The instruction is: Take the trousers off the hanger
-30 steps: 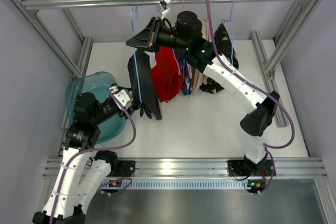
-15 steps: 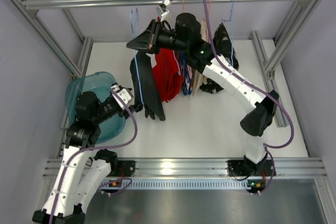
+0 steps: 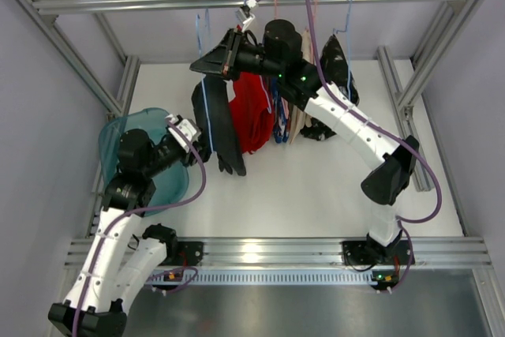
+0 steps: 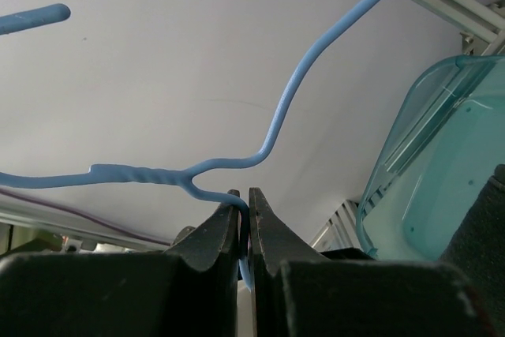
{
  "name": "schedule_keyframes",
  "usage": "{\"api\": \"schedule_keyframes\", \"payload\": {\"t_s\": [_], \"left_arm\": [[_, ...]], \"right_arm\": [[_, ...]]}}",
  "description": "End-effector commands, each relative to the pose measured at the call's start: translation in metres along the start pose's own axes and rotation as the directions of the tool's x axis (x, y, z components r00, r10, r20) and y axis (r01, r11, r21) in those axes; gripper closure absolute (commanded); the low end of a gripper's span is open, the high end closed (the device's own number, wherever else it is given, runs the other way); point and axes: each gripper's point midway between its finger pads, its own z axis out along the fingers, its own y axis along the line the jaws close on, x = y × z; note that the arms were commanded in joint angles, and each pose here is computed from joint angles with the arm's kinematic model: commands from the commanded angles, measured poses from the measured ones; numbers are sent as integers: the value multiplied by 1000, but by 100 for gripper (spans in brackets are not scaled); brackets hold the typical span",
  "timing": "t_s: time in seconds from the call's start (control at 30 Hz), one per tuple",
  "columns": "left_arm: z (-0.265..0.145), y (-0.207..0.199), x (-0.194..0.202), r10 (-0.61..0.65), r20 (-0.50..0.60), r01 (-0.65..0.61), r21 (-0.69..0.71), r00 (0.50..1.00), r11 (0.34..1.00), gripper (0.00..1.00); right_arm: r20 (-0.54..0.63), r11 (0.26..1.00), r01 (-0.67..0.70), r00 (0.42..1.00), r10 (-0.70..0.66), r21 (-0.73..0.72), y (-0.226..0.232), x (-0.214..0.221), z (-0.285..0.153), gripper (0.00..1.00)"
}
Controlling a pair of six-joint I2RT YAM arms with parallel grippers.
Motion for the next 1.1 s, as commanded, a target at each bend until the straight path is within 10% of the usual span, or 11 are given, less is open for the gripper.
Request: {"api": "schedule_keyframes", "payload": {"t_s": [0.0,0.23,0.63,1.07], "left_arm": [[-2,21,-42,26,138,-13,-100,990,995,52],[-12,34,-77,-71,251,115,-165,965,980,100],[-73,80,-215,-152,507,329,-282,849,901,100],[-163,132,-309,33,660,426,-522,751,739,100]], "right_arm": [[80,976,92,994,-78,-199,85,-16,-24,100],[71,977,107,993,-96,-183,75,-13,-21,100],[-30,989,142,989,-143,-35,-20,9,-16,100],[-136,987,154,980,-148,35,-83,38,-24,100]]}}
